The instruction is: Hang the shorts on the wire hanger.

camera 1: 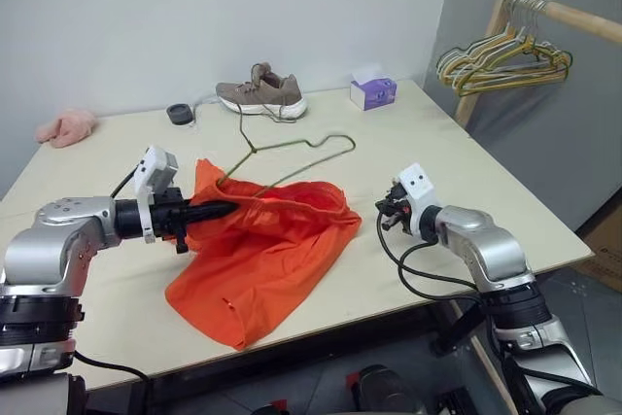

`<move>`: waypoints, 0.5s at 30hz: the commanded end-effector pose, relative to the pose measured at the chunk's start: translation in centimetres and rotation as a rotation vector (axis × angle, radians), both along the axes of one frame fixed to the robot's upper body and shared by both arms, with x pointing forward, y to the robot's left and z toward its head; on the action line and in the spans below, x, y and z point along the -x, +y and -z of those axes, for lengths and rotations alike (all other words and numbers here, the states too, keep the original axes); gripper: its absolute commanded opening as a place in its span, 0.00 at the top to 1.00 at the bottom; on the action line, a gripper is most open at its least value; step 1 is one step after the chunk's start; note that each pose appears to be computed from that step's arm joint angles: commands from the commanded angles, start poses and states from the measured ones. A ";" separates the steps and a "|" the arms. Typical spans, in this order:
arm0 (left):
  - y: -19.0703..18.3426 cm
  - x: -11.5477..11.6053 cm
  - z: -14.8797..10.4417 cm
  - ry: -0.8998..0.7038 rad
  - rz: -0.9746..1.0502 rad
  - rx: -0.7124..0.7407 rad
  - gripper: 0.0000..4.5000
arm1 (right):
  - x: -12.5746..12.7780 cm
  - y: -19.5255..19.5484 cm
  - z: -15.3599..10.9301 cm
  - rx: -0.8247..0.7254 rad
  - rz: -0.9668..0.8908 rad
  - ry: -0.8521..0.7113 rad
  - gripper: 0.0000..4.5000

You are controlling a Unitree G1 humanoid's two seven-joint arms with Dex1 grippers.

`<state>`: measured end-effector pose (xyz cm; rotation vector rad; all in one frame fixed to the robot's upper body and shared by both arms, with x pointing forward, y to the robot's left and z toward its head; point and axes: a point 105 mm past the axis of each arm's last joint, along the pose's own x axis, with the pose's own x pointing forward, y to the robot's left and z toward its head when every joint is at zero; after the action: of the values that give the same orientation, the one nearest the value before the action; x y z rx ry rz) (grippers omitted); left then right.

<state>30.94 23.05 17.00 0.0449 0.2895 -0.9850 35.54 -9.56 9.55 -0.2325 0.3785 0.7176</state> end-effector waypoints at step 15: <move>-0.2 -0.6 -1.2 -0.072 0.012 -0.018 1.00 | 2.4 3.8 -2.0 -0.105 -0.151 0.034 0.03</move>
<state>31.33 23.01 16.83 0.0695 0.2832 -0.9803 32.63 -6.25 9.79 -0.1480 0.4171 0.8815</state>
